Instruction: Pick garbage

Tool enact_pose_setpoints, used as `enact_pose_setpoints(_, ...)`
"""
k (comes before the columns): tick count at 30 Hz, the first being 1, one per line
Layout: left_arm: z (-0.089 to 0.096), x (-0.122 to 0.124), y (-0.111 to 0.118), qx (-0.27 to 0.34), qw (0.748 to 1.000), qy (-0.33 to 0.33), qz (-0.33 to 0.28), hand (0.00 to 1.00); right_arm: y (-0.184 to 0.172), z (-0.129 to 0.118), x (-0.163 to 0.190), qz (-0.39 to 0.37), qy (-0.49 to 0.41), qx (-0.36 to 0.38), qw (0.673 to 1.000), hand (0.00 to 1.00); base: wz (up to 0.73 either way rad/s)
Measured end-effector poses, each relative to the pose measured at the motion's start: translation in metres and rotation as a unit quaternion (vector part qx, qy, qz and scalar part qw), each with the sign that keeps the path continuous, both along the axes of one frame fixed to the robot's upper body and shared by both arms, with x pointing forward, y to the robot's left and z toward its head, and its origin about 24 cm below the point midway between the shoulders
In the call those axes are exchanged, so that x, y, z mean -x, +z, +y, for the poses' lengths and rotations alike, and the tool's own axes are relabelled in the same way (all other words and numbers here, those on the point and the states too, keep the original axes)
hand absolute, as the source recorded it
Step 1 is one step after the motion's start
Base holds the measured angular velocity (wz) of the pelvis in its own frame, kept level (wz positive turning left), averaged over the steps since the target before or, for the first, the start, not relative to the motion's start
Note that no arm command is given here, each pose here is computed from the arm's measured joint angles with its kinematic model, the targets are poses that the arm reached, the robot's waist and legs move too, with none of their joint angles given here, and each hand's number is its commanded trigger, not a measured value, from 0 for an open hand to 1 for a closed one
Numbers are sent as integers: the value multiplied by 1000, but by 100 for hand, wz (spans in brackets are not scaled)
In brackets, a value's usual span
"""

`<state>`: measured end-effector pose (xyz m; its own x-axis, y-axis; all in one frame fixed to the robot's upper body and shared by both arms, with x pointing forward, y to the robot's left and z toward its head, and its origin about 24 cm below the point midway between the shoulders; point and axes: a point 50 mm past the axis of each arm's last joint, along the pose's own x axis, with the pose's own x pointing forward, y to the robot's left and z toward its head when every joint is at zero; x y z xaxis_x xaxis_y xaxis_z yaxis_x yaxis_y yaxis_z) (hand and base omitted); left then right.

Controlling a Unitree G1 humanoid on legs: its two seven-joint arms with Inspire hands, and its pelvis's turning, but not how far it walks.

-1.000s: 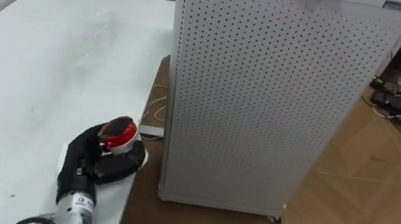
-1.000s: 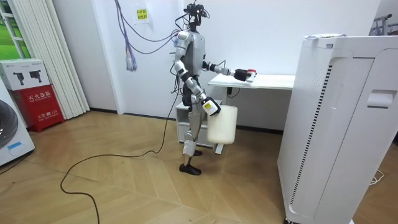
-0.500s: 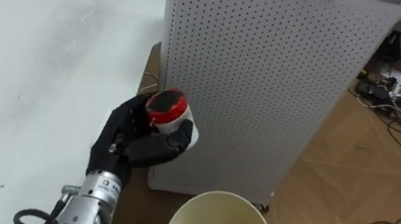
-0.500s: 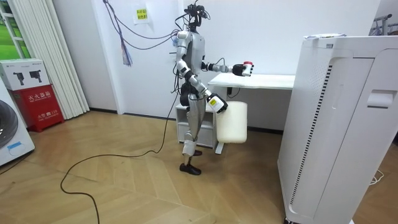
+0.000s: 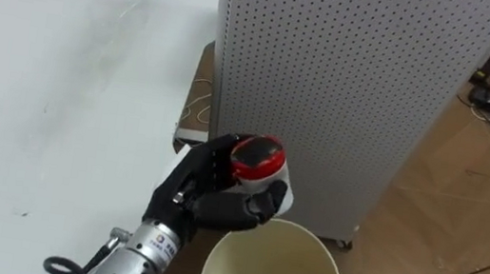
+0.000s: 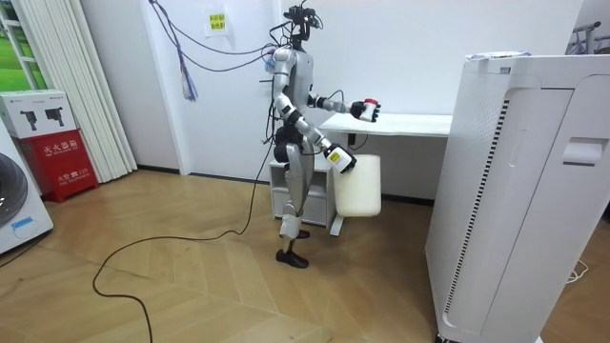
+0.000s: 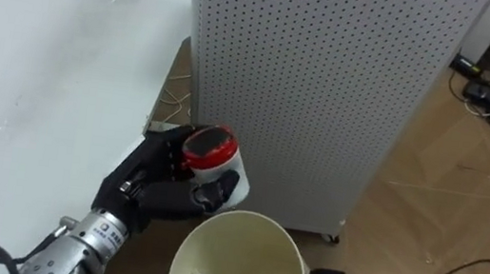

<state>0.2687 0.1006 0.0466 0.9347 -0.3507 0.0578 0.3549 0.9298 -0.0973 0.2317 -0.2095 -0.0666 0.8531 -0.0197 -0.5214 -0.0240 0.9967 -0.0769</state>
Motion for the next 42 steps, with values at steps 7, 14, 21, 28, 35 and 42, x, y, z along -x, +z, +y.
enact_pose_setpoints(7, -4, 22, -37, -32, 996, -53, 69, 79, 7, 0, -8, -18, 5, 6, 1000, 100, 0)
enact_pose_setpoints(14, -8, 30, -48, -44, 991, -85, 95, 0, 7, 1, -9, -19, 6, 4, 1000, 100, 0)
enact_pose_setpoints(21, -11, 32, -49, -43, 989, -104, 94, 0, 7, 0, -9, -22, 6, 4, 1000, 100, 0)
enact_pose_setpoints(28, -11, 32, -49, -45, 988, -112, 94, 0, 1, 1, -5, -6, 8, 12, 1000, 100, 0)
enact_pose_setpoints(35, -11, 33, -49, -44, 987, -121, 93, 0, 3, -6, -6, -10, -2, 17, 1000, 100, 0)
enact_pose_setpoints(42, -7, 36, -41, -66, 989, -116, 67, 0, 8, -4, -7, -22, -1, 13, 1000, 100, -7)
